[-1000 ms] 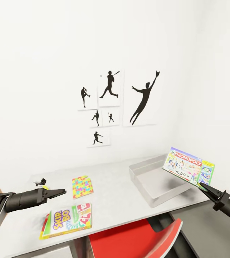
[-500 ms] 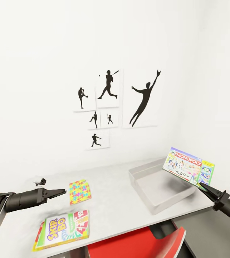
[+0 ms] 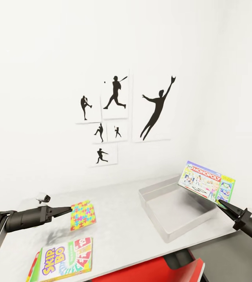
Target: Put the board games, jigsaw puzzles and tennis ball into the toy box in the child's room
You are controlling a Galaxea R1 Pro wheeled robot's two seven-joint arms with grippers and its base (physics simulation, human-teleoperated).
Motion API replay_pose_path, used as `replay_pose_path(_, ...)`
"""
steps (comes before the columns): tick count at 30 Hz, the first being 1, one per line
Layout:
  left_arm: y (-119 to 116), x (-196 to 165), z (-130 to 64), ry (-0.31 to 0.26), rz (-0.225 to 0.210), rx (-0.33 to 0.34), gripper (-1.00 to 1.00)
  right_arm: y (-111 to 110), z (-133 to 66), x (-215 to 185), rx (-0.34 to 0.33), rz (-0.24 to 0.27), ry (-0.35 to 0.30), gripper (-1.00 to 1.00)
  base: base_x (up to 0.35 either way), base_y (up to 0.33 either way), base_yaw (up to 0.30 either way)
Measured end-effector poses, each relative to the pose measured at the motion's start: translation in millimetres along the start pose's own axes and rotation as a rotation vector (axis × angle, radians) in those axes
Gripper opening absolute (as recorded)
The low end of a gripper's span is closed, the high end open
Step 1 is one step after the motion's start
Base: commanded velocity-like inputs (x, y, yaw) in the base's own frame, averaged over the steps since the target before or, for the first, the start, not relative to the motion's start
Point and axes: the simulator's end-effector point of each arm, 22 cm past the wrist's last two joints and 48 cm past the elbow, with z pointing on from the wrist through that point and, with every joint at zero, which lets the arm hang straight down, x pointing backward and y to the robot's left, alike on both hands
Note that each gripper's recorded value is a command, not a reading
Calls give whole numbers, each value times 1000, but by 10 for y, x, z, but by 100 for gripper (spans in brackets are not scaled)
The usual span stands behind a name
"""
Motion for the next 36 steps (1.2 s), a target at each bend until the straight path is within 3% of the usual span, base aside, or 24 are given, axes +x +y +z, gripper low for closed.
replay_pose_path(36,3,3,3,0,-2,1,100,2,0,-1,-1,-2,0,-100,50,6,0)
